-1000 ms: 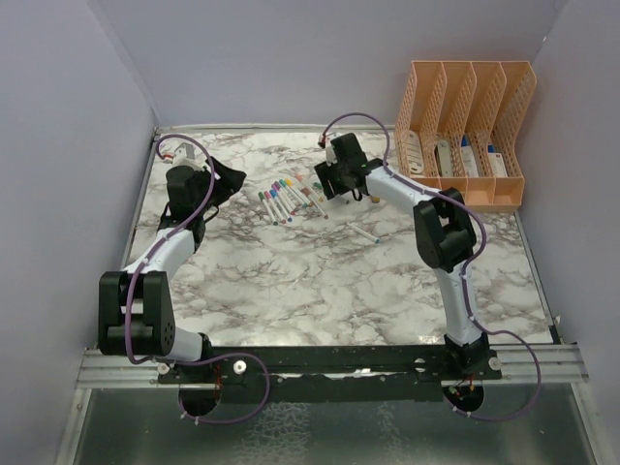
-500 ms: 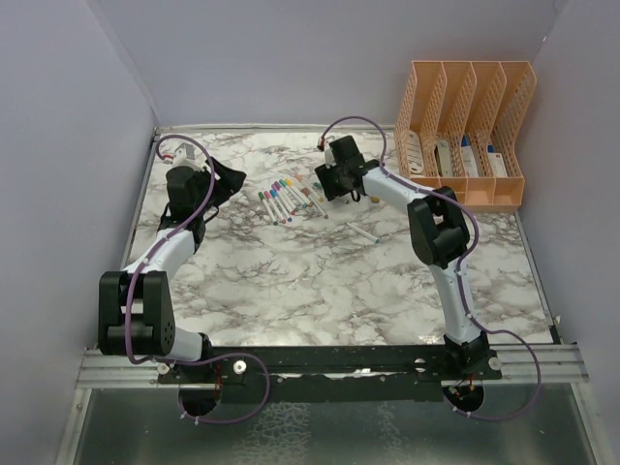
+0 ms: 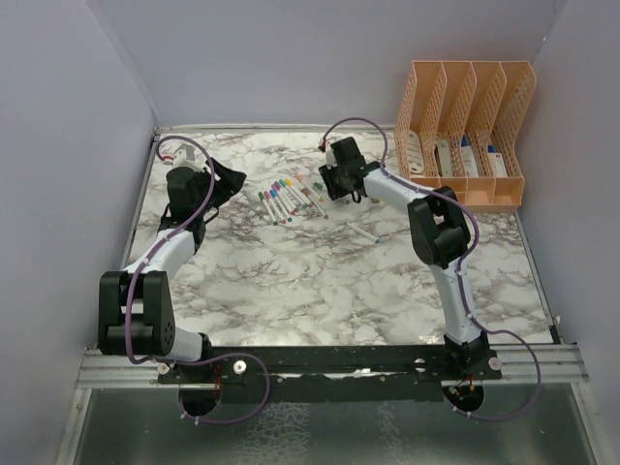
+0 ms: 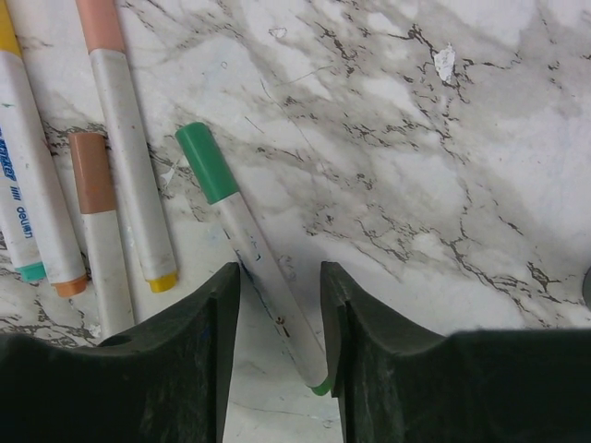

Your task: Open the pen caps

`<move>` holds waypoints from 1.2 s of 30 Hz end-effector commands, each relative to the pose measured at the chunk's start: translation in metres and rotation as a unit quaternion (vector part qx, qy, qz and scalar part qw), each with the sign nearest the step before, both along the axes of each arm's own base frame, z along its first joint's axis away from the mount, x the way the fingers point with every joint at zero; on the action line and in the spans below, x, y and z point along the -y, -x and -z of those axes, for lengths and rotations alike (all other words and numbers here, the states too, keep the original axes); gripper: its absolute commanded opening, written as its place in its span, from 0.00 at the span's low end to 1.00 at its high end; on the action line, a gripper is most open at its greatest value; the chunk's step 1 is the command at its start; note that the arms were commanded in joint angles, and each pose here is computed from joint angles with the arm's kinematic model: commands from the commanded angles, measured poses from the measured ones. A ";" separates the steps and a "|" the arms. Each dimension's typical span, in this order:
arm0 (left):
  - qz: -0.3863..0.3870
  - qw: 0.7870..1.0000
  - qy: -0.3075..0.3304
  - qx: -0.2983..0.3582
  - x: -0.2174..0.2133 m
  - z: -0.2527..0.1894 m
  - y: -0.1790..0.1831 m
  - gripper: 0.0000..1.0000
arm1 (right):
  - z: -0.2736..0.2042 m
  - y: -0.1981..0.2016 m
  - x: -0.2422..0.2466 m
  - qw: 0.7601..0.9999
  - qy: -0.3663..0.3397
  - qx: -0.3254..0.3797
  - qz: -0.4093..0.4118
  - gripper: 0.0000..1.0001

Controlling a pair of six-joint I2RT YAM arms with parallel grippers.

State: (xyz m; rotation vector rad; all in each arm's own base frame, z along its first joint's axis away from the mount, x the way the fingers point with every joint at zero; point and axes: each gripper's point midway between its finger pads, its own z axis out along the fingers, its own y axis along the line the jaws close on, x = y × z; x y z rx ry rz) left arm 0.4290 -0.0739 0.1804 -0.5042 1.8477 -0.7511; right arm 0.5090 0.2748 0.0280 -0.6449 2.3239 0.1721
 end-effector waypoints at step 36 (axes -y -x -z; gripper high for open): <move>0.134 0.985 0.106 0.015 0.138 0.004 -0.013 0.65 | -0.107 0.104 -0.037 0.982 -0.171 0.039 -0.077 0.01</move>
